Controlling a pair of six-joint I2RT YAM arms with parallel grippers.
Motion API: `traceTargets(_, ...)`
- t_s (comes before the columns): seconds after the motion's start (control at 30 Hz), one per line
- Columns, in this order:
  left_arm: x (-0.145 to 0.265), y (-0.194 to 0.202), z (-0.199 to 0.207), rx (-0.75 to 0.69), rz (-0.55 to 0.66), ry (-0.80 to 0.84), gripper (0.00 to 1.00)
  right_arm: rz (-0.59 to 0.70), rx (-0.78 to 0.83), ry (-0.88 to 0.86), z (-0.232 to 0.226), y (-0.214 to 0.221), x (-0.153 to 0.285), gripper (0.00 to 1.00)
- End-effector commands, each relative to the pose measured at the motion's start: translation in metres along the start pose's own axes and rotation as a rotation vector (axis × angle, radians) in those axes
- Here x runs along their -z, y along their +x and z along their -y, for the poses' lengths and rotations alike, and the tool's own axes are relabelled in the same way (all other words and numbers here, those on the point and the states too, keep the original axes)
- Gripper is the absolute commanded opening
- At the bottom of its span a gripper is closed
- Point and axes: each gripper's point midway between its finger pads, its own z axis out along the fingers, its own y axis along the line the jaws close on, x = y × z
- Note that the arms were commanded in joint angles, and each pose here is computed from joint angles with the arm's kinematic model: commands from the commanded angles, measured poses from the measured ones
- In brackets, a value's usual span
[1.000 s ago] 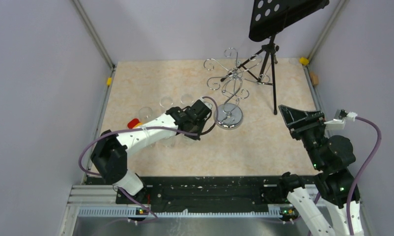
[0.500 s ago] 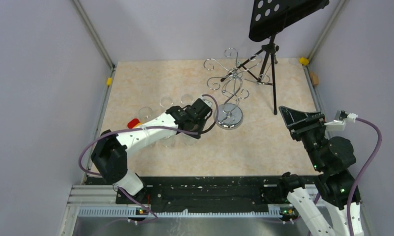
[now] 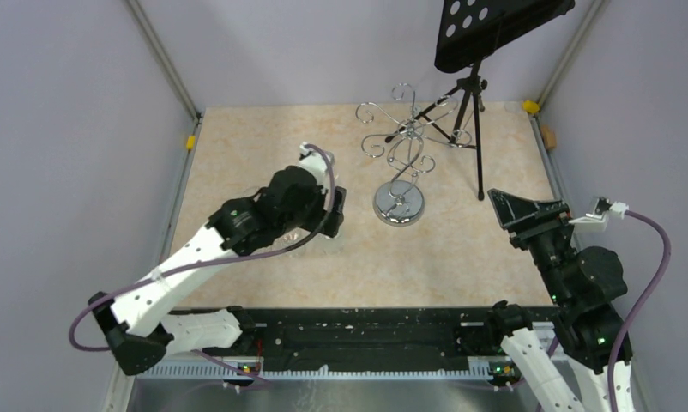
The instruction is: Take the wine glass off the wine glass rack
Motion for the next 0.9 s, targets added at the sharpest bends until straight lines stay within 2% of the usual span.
traceTargets(0.0, 0.050, -0.032, -0.031, 0.034, 0.210, -0.106, 0.89, 0.055, 0.073, -0.027, -0.009, -0.015, 0.010, 0.68)
traceTargets(0.07, 0.082, -0.042, -0.060, 0.090, 0.336, -0.206, 0.89, 0.065, 0.120, -0.023, -0.009, -0.019, 0.012, 0.68)
traceTargets(0.2, 0.136, -0.046, -0.094, 0.153, 0.519, -0.284, 0.90, 0.101, 0.252, -0.002, -0.009, -0.031, 0.018, 0.70)
traceTargets(0.3, 0.171, -0.044, -0.113, 0.195, 0.629, -0.315, 0.90, 0.156, 0.318, 0.053, -0.005, -0.048, 0.027, 0.87)
traceTargets(0.43, 0.214, -0.037, -0.142, 0.272, 0.745, -0.389, 0.90, 0.225, 0.372, 0.122, 0.000, -0.068, 0.038, 0.92)
traceTargets(0.53, 0.238, -0.033, -0.153, 0.283, 0.803, -0.402, 0.92, 0.272, 0.388, 0.157, 0.003, -0.079, 0.045, 0.92)
traceTargets(0.6, 0.247, -0.030, -0.157, 0.252, 0.813, -0.404, 0.94, 0.299, 0.395, 0.172, 0.004, -0.086, 0.050, 0.93)
traceTargets(0.87, 0.277, -0.022, -0.174, 0.297, 0.863, -0.451, 0.97, 0.354, 0.423, 0.189, 0.001, -0.100, 0.065, 0.93)
